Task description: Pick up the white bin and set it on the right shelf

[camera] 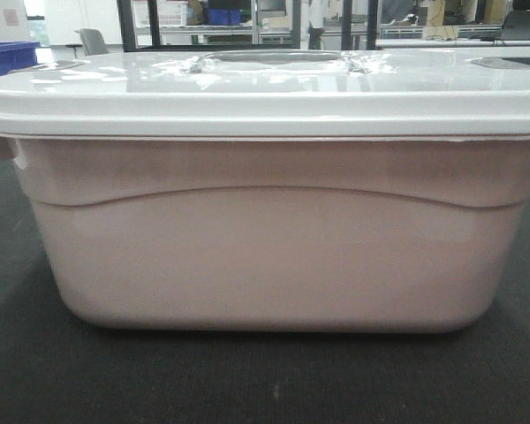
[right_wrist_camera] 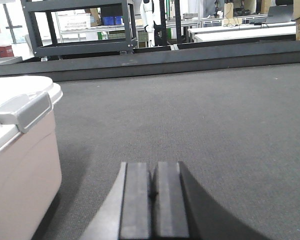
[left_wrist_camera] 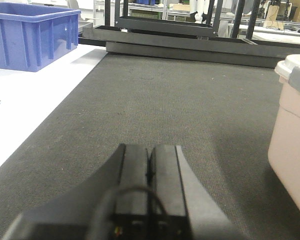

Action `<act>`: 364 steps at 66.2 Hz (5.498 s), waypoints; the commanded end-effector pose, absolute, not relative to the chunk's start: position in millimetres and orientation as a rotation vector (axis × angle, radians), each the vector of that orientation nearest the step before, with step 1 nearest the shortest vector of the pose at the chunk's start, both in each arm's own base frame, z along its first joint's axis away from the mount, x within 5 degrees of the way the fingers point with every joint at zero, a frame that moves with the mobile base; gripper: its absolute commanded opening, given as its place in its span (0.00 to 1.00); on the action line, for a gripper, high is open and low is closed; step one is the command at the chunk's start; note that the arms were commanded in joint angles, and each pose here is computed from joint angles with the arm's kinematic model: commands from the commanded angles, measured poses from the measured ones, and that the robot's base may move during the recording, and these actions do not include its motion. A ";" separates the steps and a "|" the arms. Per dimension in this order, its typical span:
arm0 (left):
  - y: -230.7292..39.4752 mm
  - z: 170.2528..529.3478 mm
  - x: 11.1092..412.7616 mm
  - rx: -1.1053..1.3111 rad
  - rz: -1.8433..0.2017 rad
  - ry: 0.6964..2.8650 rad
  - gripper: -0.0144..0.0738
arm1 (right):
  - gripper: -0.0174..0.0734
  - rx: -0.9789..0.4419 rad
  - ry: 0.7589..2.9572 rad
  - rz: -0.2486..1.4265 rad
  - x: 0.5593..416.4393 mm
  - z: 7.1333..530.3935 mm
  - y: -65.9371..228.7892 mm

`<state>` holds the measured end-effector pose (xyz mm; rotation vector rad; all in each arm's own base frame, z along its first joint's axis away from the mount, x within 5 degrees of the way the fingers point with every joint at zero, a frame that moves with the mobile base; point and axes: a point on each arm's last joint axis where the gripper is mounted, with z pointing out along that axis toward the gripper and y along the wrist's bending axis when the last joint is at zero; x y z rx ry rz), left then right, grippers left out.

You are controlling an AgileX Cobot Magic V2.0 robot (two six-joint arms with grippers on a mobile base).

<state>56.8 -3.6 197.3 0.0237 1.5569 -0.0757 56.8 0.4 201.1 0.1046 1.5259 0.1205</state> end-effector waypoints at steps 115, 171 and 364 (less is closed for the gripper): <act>-1.7 380.2 36.2 0.027 -0.058 1.295 0.03 | 0.26 0.074 1.138 0.112 14.7 385.4 -0.4; -11.2 392.6 172.4 0.020 -0.058 2.416 0.03 | 0.26 0.229 2.566 0.038 144.8 374.4 -1.4; -35.0 335.1 290.3 0.175 -1.443 2.195 0.78 | 0.88 0.030 2.398 1.205 279.2 343.7 -8.1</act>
